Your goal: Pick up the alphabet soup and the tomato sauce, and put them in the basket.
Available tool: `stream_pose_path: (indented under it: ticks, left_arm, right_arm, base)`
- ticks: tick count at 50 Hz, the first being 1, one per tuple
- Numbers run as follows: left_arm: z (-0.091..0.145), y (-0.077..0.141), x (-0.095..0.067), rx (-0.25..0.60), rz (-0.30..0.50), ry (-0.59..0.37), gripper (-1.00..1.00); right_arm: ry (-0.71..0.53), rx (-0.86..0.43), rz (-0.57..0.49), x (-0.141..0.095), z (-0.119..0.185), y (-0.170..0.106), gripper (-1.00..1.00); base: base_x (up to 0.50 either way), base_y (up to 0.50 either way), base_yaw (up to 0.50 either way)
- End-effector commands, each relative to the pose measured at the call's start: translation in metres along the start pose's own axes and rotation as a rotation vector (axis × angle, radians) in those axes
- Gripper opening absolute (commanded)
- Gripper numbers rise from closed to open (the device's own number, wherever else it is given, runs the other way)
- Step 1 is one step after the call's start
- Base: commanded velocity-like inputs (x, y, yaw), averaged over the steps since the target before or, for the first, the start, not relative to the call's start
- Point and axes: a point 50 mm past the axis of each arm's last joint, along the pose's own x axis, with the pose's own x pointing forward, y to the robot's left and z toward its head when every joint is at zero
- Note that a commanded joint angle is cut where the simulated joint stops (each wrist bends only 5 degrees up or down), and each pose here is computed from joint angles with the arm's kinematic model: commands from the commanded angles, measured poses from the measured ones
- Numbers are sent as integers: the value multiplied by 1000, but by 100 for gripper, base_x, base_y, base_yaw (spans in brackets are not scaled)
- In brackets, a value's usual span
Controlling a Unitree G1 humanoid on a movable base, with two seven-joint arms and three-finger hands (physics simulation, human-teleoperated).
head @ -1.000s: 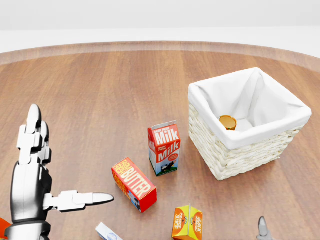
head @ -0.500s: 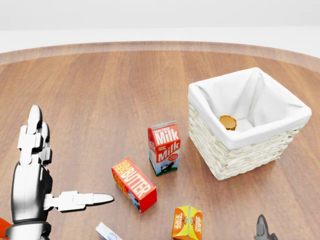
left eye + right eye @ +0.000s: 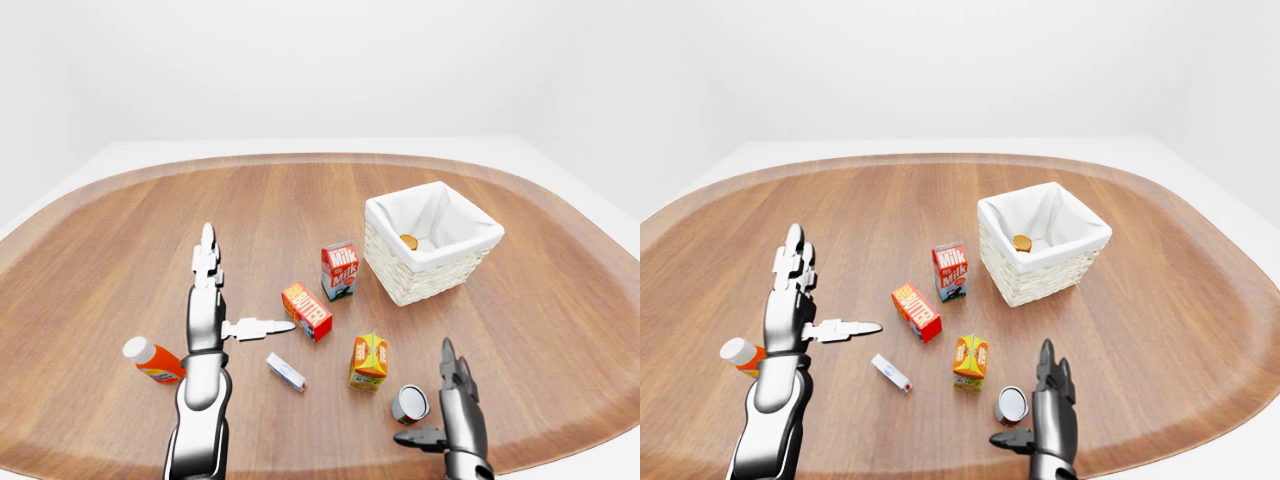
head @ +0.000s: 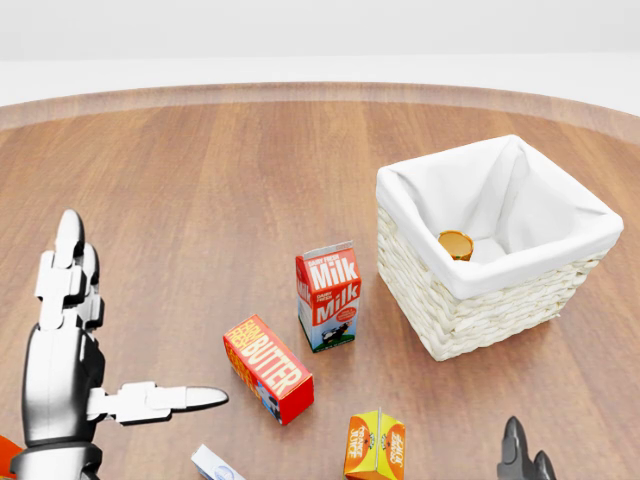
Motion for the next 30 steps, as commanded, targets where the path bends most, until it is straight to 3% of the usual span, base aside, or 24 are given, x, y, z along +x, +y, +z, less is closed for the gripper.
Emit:
stream_pose_path:
  ticks: [1, 16, 30]
  left_arm:
    - [1, 1, 0, -1, 2, -5, 100]
    - [1, 1, 0, -1, 2, -5, 100]
    - [1, 1, 0, 0, 2, -5, 100]
  right_arm:
    - [-41, -34, -23, 0, 5, 2, 100]
    - [-77, -120, -47, 0, 2, 9, 100]
    - [-114, -121, -28, -3, 8, 11, 100]
  base:
    - [0, 0, 0]
    - [0, 0, 0]
    - [0, 0, 0]
